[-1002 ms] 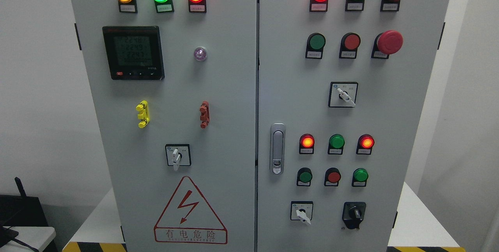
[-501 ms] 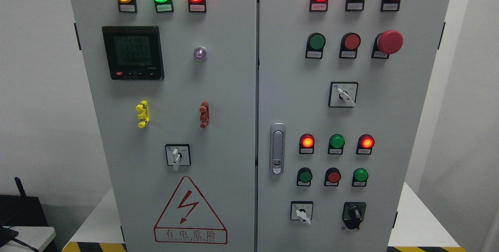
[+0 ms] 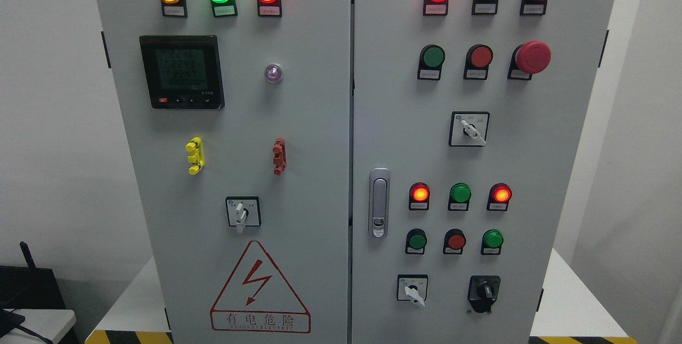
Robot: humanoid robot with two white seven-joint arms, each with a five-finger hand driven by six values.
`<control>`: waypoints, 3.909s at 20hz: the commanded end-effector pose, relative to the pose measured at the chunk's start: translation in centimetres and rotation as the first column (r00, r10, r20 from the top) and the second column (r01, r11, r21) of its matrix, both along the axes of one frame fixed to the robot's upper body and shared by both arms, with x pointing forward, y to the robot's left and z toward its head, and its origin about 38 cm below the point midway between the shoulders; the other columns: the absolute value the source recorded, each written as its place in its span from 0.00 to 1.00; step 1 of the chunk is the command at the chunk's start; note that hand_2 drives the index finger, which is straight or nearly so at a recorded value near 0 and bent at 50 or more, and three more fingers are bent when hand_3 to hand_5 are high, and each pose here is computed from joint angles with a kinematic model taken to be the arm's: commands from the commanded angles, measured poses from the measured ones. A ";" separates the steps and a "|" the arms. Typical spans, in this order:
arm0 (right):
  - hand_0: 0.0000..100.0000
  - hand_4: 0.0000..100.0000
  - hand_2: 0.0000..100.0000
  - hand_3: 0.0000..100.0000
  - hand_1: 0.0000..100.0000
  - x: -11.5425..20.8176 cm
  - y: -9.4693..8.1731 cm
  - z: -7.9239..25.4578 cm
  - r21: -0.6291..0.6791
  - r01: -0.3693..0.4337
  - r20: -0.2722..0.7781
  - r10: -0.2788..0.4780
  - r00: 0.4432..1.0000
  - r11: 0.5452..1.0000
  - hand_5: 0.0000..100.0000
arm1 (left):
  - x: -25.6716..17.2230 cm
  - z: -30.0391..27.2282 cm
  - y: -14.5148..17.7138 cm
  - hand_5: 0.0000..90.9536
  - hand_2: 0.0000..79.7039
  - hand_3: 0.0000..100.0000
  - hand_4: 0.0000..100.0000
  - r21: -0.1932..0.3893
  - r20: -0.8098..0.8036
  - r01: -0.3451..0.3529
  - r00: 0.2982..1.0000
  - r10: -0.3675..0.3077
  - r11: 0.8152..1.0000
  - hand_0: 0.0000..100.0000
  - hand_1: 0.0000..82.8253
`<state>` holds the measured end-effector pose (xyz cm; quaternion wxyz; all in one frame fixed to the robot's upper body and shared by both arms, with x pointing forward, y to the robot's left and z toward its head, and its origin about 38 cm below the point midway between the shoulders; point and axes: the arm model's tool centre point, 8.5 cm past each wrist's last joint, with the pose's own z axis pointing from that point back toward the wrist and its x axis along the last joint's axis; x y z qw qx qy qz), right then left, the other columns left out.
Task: Turn on light switch 1
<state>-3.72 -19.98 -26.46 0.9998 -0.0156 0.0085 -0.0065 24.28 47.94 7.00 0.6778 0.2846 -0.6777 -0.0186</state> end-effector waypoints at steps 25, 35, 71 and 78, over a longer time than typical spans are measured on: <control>0.12 0.00 0.00 0.00 0.39 0.0 0.1 0.0 0.002 0.008 0.000 -0.008 1.000 1.000 0.00 | 11.5 15.7 -27.8 0.68 0.42 0.62 0.73 0.203 0.465 0.480 0.720 -0.515 0.854 0.23 0.00; 0.12 0.00 0.00 0.00 0.39 0.0 0.1 0.0 0.002 0.008 -0.002 -0.008 1.000 1.000 0.00 | 13.0 17.4 -30.5 0.72 0.46 0.66 0.75 0.092 0.494 0.448 0.755 -0.431 0.889 0.22 0.00; 0.12 0.00 0.00 0.00 0.39 0.0 0.1 0.0 0.002 0.008 -0.002 -0.008 1.000 1.000 0.00 | 15.7 18.9 -28.6 0.96 0.59 0.83 0.86 -0.084 0.355 0.124 0.931 -0.086 0.989 0.27 0.37; 0.12 0.00 0.00 0.00 0.39 0.0 0.1 0.0 0.002 0.008 0.000 -0.008 1.000 1.000 0.00 | 16.0 19.1 -28.5 0.96 0.59 0.83 0.86 -0.097 0.334 0.100 0.940 -0.062 0.990 0.31 0.29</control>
